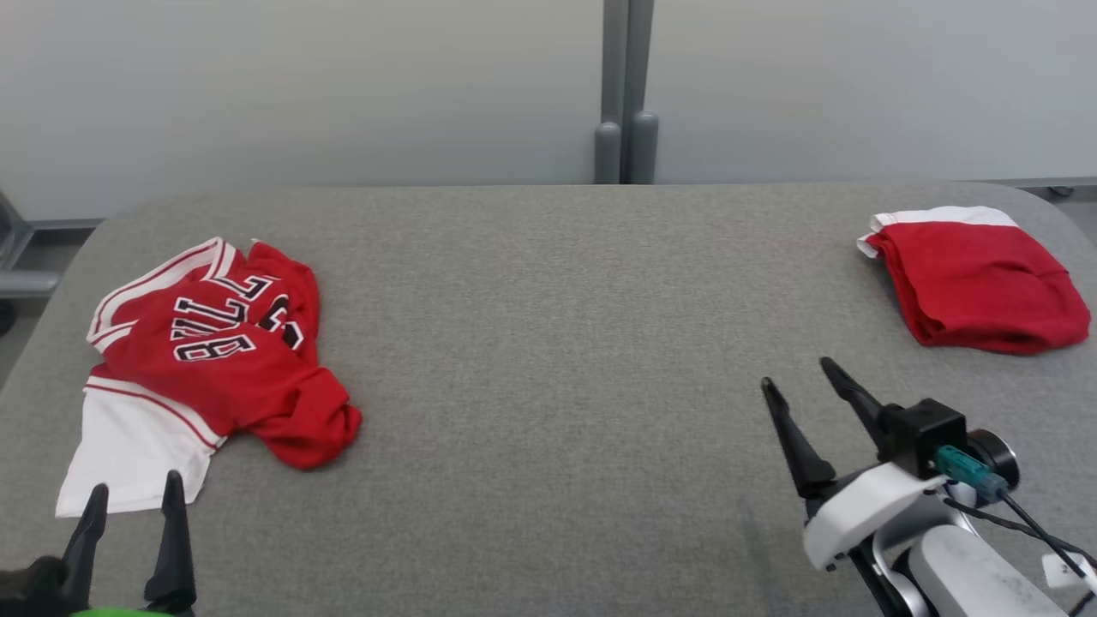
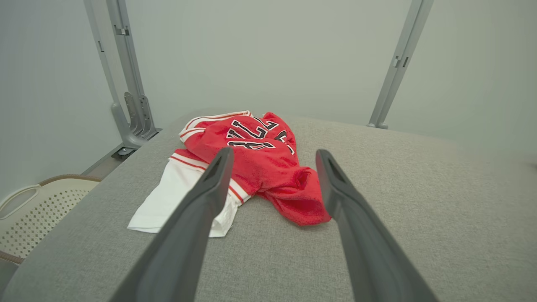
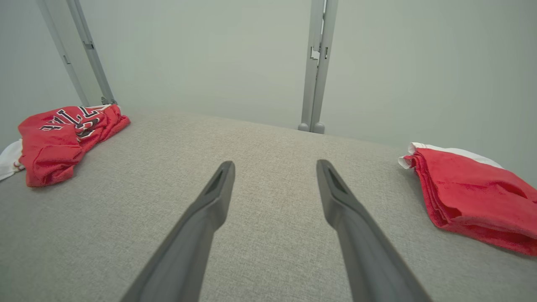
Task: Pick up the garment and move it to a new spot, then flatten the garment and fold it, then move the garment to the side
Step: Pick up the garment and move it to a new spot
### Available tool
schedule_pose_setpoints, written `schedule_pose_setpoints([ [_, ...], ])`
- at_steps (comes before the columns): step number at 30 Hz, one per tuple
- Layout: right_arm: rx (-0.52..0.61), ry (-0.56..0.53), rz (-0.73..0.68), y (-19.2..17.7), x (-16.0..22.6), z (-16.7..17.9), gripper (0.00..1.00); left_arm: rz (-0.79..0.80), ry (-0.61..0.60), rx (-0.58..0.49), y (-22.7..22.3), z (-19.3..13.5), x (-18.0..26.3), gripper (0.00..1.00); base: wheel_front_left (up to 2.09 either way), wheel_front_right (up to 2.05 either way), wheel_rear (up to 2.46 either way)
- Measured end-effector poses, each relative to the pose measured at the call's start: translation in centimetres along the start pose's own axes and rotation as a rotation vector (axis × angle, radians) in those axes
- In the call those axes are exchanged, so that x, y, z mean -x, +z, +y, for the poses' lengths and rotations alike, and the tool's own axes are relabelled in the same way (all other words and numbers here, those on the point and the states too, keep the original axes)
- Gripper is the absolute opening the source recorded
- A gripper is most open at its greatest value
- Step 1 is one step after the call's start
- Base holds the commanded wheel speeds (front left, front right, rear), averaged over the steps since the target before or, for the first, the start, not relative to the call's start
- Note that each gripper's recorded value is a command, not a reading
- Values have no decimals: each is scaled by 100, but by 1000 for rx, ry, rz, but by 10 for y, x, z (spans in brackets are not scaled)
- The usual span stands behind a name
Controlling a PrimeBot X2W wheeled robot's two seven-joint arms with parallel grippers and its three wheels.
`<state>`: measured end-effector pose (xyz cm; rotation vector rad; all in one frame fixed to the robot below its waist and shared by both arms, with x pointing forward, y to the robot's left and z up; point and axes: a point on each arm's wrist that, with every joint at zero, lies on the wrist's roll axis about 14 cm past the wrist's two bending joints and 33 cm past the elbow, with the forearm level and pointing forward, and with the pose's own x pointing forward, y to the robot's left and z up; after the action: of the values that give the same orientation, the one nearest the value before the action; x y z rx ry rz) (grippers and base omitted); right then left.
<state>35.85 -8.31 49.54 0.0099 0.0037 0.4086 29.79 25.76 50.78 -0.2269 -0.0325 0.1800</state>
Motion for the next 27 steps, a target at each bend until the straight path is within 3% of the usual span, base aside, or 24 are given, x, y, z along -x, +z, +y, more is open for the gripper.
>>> schedule_pose_setpoints([
  [6,14,258,-49,24,-32,71,100,-1,207,4,-3,60,47,100,0,0,0],
  [9,22,329,-57,31,-42,92,100,-23,294,14,1,80,67,100,0,0,0],
  [18,35,372,-42,28,-68,104,100,-62,413,41,8,101,99,100,0,0,0],
  [23,31,367,-11,16,-76,108,100,-67,419,54,12,102,104,100,0,0,0],
  [27,13,406,-7,14,-79,123,100,-47,427,125,11,105,110,100,0,0,0],
])
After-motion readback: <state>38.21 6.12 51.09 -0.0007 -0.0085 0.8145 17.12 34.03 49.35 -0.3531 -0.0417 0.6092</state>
